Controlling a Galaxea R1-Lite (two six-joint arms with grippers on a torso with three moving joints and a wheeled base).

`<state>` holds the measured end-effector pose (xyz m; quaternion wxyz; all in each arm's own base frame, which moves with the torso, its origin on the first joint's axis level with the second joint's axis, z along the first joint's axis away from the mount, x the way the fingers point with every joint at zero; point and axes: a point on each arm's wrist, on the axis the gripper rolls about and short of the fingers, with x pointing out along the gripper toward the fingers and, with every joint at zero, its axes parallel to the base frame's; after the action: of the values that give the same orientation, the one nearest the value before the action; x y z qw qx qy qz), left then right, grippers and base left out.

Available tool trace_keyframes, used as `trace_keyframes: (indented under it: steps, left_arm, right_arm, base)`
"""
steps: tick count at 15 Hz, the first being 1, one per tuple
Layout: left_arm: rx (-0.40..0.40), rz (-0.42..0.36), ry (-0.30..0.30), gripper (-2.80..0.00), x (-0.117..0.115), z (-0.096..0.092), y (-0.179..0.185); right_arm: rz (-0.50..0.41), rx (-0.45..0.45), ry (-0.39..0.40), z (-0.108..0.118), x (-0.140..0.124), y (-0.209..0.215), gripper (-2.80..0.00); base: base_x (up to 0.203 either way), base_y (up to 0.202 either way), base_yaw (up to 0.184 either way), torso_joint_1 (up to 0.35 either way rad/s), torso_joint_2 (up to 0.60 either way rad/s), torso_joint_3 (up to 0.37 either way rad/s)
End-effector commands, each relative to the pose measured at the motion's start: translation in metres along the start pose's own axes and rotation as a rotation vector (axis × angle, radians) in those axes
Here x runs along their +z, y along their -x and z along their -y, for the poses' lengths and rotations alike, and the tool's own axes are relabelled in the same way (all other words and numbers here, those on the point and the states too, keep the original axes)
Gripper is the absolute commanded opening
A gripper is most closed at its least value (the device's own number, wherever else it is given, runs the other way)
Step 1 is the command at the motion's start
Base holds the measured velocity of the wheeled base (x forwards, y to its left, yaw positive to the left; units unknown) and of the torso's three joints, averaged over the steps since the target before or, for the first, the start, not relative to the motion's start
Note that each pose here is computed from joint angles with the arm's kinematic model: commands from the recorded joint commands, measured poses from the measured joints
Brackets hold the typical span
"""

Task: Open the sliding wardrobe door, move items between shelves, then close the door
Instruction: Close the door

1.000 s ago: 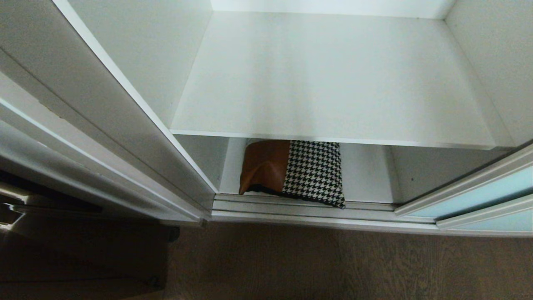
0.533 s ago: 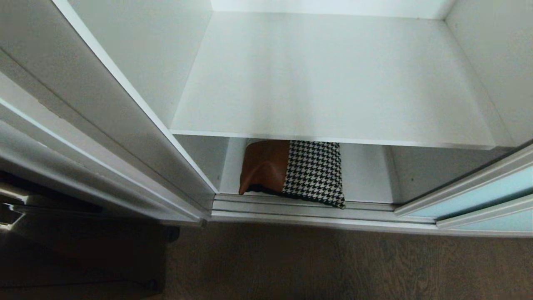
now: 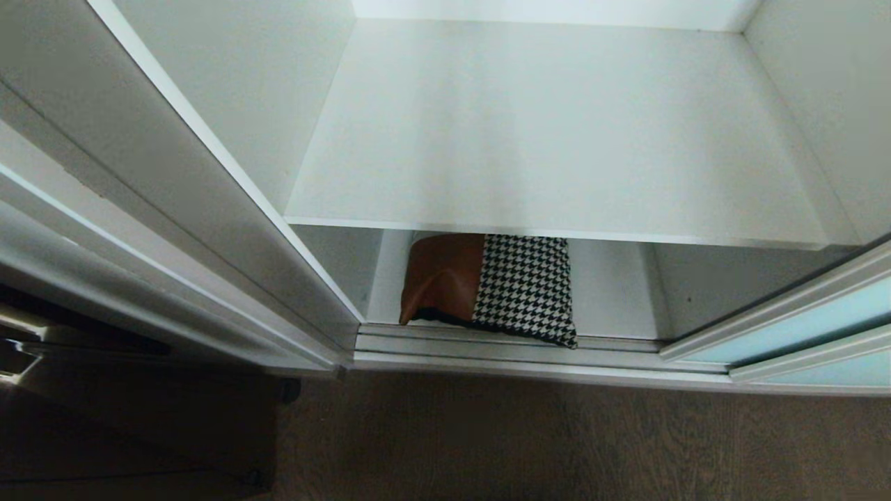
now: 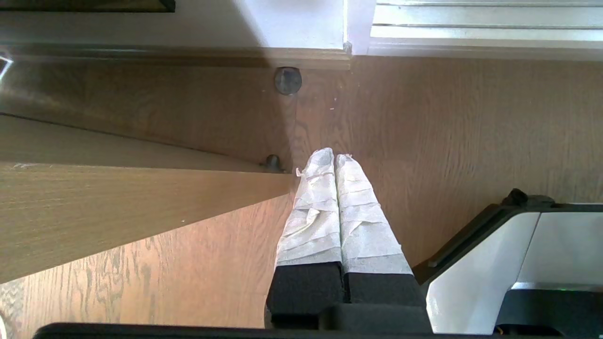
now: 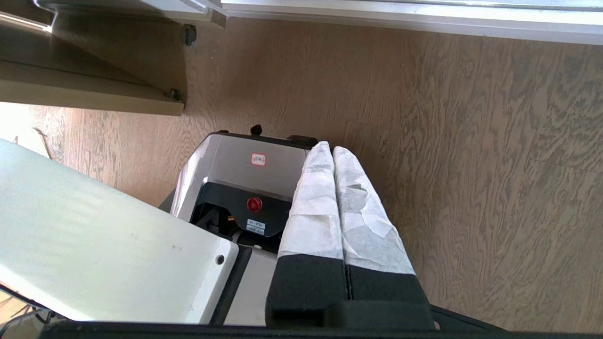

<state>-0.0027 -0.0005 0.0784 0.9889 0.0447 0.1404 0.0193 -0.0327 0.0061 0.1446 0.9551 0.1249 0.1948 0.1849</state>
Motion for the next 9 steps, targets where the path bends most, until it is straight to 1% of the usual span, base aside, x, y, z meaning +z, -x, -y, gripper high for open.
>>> trace_keyframes:
  steps: [1, 2, 3, 6, 8, 9]
  left_arm:
    - [-0.022, 0.046, -0.008, -2.80, -0.001, 0.000, 0.003]
    - [-0.033, 0.087, -0.012, -2.80, -0.003, 0.000, 0.006]
    - [-0.032, 0.140, -0.012, -2.80, -0.004, 0.000, 0.010]
    - [-0.023, 0.269, -0.012, -2.80, -0.009, 0.000, 0.018]
    - [-0.022, 0.279, -0.011, -2.80, -0.009, 0.000, 0.018]
    - [-0.019, 0.307, -0.010, -2.80, -0.010, 0.000, 0.020]
  right_arm:
    - [-0.004, -0.002, -0.004, 0.000, 0.001, 0.000, -2.80]
    - [-0.003, -0.001, -0.001, 0.000, 0.000, 0.000, -2.80]
    - [-0.003, 0.001, 0.000, 0.000, 0.000, 0.000, -2.80]
    - [-0.008, 0.000, -0.001, 0.000, -0.001, -0.001, -2.80]
    - [-0.009, 0.000, -0.003, 0.000, -0.001, -0.001, -2.80]
    - [-0.009, -0.002, -0.002, 0.001, -0.001, -0.001, -2.80]
  base:
    - [0.000, 0.000, 0.000, 0.000, 0.00, 0.000]
    - [0.000, 0.000, 0.000, 0.000, 0.00, 0.000]
    - [0.000, 0.000, 0.000, 0.000, 0.00, 0.000]
    - [0.000, 0.000, 0.000, 0.000, 0.00, 0.000]
    - [0.000, 0.000, 0.000, 0.000, 0.00, 0.000]
    - [0.000, 0.000, 0.000, 0.000, 0.00, 0.000]
